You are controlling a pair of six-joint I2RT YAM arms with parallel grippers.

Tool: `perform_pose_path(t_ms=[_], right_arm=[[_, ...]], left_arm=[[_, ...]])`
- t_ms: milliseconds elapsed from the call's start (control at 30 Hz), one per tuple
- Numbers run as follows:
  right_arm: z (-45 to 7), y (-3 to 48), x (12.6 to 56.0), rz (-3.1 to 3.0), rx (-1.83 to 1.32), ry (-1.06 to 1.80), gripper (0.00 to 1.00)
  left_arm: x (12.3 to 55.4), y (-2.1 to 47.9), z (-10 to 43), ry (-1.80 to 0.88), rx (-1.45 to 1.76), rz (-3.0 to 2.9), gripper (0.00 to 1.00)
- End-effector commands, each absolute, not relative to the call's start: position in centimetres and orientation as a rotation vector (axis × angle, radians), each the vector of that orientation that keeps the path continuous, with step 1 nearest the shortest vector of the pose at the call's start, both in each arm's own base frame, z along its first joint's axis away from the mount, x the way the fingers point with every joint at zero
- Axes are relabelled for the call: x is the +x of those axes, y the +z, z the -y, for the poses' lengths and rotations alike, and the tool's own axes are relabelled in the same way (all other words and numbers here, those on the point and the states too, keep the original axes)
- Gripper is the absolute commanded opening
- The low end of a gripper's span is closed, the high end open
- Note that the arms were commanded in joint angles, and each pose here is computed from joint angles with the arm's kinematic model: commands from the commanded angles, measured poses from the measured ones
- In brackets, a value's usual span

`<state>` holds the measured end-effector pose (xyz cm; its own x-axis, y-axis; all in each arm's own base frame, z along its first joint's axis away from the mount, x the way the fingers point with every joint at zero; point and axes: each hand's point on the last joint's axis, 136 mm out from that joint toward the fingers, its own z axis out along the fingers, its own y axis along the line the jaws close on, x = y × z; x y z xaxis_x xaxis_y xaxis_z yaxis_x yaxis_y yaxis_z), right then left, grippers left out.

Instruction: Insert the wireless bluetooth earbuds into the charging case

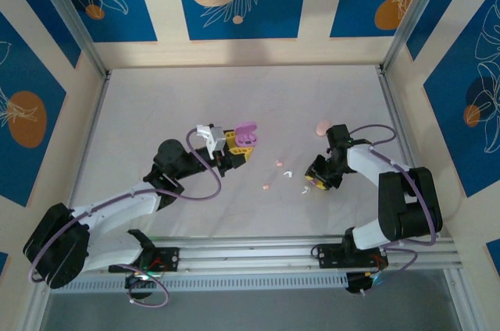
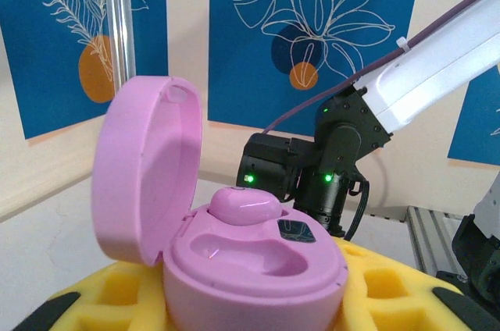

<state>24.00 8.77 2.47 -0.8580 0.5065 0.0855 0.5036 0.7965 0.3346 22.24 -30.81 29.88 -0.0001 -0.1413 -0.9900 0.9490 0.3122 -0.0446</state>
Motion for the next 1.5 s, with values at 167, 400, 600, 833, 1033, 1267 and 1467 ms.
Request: perform_pose_path(t_ms=[167,400,600,833,1033,1267,1467], right_arm=[[-9.1,2.6,26.4,-2.95,0.737,0.557,0.37],[-10.3,2.7,28.2,-2.966,0.613,0.604,0.37],[-10.6,3.0,28.8,-2.99,0.577,0.563,0.38],[-7.7,3.4,26.2,-2.94,0.842,0.467,0.4],[-8.7,3.4,23.9,-2.917,0.954,0.628,0.45],[-9.7,2.6,23.7,-2.93,0.98,0.697,0.45],[-10.5,2.3,24.7,-2.92,0.936,0.757,0.42]], left_arm=[[21.7,31.6,30.9,-1.042,0.868,-1.192,0.25],[21.6,31.7,30.8,-1.041,0.868,-1.191,0.25],[21.6,31.7,30.8,-1.038,0.868,-1.191,0.25],[21.5,31.5,30.5,-1.022,0.866,-1.195,0.25],[21.6,31.3,30.6,-1.02,0.869,-1.195,0.25],[21.5,31.3,30.7,-1.036,0.872,-1.191,0.25],[21.5,31.3,30.5,-1.027,0.867,-1.195,0.25]])
